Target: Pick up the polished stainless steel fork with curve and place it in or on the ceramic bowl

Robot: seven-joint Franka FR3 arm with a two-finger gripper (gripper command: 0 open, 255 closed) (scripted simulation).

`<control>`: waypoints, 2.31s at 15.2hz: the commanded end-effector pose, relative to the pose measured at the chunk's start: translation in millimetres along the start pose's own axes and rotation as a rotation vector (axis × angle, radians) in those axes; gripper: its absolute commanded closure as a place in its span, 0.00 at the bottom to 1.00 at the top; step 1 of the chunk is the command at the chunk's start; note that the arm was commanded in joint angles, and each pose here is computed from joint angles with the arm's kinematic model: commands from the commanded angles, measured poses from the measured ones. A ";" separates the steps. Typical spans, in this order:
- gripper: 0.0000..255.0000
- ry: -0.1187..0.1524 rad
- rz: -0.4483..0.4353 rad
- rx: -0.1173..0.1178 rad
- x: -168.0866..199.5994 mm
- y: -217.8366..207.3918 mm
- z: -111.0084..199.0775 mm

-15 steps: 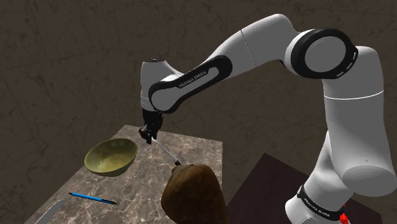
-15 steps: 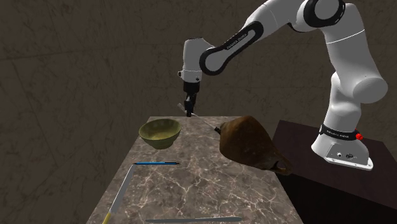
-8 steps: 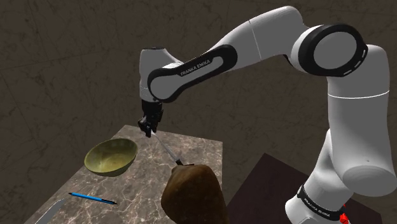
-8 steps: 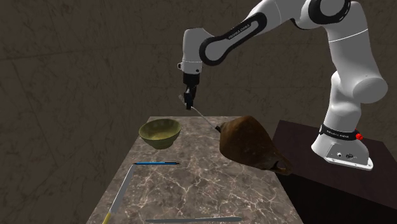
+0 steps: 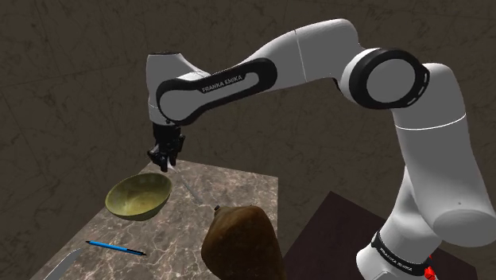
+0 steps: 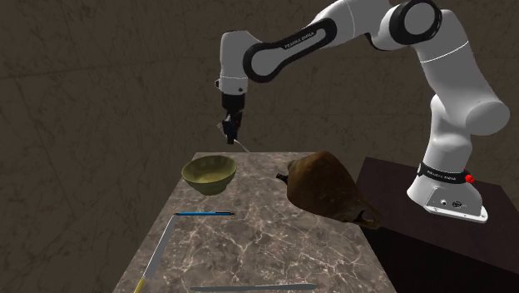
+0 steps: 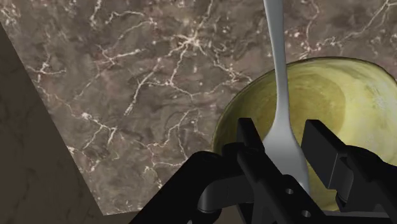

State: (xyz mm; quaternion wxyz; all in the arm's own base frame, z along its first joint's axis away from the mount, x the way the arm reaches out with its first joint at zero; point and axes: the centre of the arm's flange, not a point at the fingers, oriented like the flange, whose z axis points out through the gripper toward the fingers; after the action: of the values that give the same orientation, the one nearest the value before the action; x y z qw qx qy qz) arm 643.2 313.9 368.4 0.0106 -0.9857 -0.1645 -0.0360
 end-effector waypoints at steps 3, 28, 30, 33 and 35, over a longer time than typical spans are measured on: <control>1.00 0.000 0.001 0.000 37.5 -37.9 1.4; 1.00 0.000 0.001 0.000 67.9 -74.3 76.7; 0.00 0.000 0.001 0.000 67.9 -74.3 76.7; 0.00 0.000 0.001 0.000 67.9 -74.3 76.7; 0.00 0.000 0.001 0.000 67.9 -74.3 63.5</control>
State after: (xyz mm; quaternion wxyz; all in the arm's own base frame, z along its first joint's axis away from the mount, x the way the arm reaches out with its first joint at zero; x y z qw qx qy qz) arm 688.4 408.2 302.6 0.0105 -0.9858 -0.1639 -0.0358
